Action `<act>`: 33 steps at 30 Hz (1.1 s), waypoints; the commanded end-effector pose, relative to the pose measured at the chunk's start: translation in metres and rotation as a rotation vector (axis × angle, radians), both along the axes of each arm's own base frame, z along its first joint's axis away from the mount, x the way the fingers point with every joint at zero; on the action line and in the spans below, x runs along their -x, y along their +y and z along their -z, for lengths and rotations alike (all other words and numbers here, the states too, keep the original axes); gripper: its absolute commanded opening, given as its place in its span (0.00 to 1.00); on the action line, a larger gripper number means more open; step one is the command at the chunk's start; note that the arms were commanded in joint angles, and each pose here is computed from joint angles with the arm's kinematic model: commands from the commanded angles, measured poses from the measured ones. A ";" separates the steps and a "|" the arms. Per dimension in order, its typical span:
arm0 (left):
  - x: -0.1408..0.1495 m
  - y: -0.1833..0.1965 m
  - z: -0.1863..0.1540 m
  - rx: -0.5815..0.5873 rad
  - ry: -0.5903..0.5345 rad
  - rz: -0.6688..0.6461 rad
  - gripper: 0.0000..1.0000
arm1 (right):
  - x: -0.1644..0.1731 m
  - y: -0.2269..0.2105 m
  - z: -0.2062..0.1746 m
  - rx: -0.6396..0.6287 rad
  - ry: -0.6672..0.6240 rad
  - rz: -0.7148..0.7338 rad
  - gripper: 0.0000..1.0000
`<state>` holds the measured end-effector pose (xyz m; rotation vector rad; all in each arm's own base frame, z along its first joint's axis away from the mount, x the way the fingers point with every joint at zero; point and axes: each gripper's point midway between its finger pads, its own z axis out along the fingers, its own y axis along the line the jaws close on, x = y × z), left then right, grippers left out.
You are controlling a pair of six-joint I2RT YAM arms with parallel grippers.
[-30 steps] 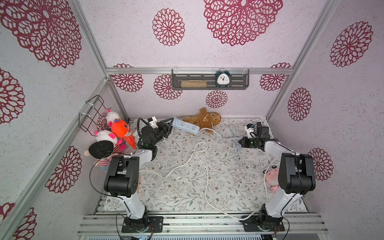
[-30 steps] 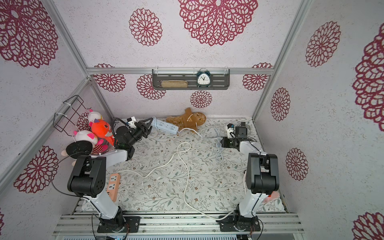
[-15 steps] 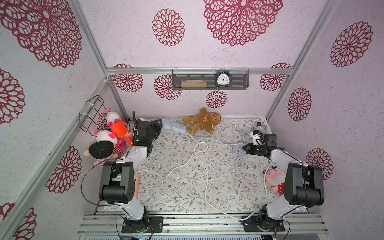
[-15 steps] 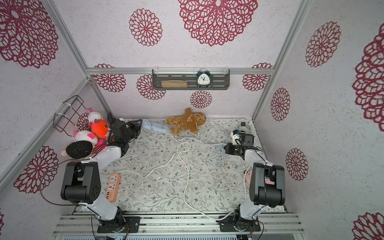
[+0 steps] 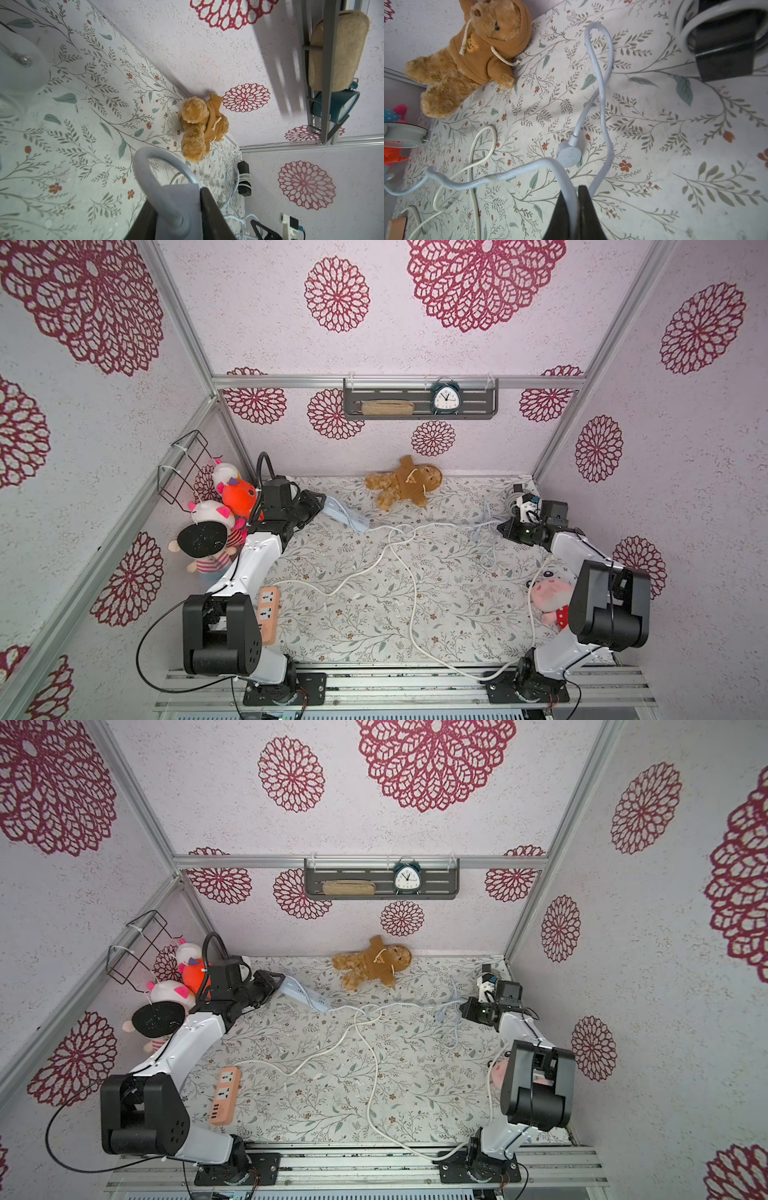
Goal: Unwrap the cord wrapped around the power strip
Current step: Unwrap the power cord from the power strip.
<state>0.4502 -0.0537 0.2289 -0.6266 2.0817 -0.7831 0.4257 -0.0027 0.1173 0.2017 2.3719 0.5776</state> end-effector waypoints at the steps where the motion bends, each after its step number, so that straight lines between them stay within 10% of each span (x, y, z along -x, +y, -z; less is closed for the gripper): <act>1: 0.019 0.055 -0.013 -0.295 0.017 -0.123 0.00 | -0.019 -0.046 -0.030 0.072 -0.079 0.161 0.00; 19: -0.008 0.087 -0.013 -0.202 -0.261 -0.718 0.00 | 0.027 0.093 -0.085 -0.309 -0.081 -0.374 0.00; 33: -0.020 0.093 0.012 -0.263 -0.217 -0.760 0.00 | 0.023 0.092 -0.182 -0.485 -0.322 -0.424 0.00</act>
